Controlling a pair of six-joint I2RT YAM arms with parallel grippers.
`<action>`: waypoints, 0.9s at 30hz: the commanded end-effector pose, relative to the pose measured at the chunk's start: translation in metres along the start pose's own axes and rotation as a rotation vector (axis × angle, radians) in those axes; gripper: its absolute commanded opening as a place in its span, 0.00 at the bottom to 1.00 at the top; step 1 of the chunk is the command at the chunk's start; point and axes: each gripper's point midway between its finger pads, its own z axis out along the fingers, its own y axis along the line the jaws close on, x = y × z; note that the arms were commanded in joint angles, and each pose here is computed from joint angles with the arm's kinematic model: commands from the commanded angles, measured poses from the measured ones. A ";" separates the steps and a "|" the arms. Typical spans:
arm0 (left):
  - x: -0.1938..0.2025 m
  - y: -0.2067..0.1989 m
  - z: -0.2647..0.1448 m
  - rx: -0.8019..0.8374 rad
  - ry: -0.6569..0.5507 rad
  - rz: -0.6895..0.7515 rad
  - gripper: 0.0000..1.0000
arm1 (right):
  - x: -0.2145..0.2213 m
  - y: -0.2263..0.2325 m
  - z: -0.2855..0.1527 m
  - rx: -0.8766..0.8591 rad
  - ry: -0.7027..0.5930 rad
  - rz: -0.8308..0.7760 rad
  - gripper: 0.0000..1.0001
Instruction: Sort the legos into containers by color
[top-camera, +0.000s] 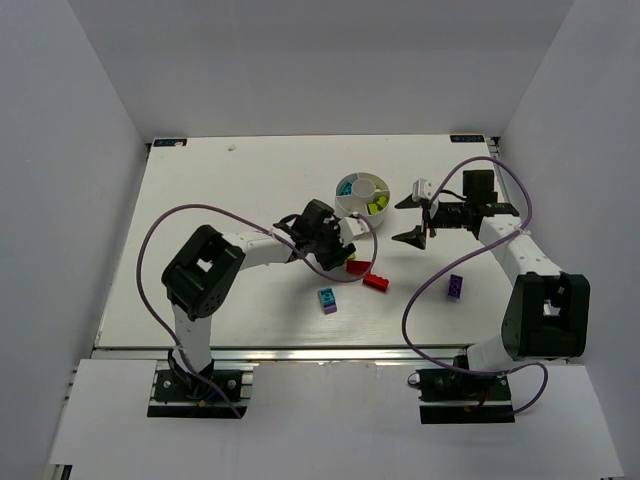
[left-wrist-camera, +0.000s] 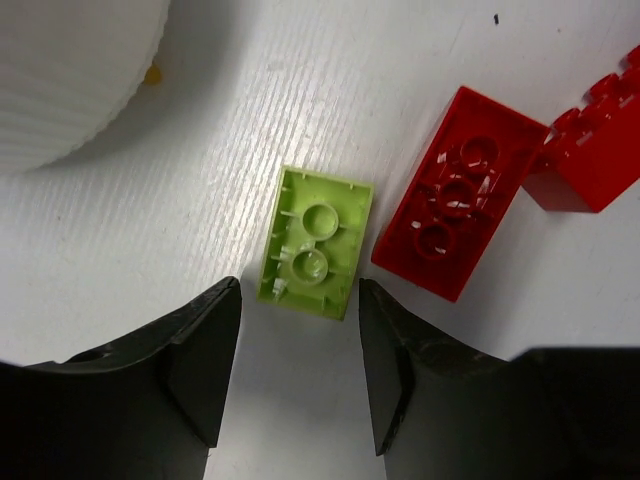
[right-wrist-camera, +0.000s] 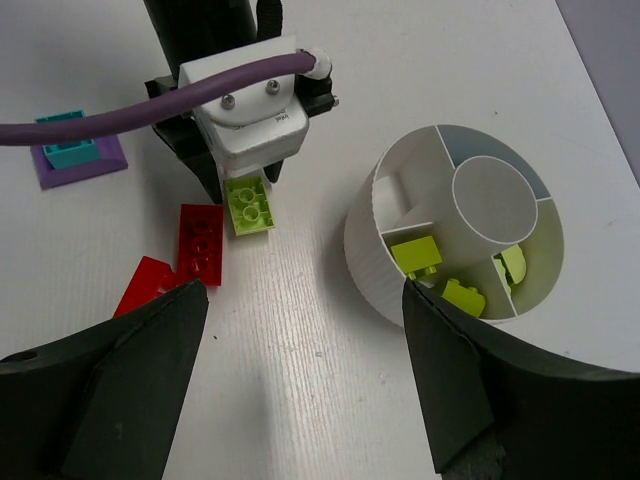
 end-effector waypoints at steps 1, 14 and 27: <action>-0.022 -0.001 0.001 0.035 -0.055 0.029 0.60 | -0.014 0.001 -0.002 0.001 -0.037 -0.037 0.83; -0.033 -0.006 -0.010 0.040 -0.099 -0.028 0.13 | -0.003 0.022 -0.002 -0.058 -0.012 0.013 0.73; -0.110 0.007 -0.096 -0.136 -0.415 -0.192 0.04 | -0.027 0.028 0.037 -0.044 -0.030 0.823 0.57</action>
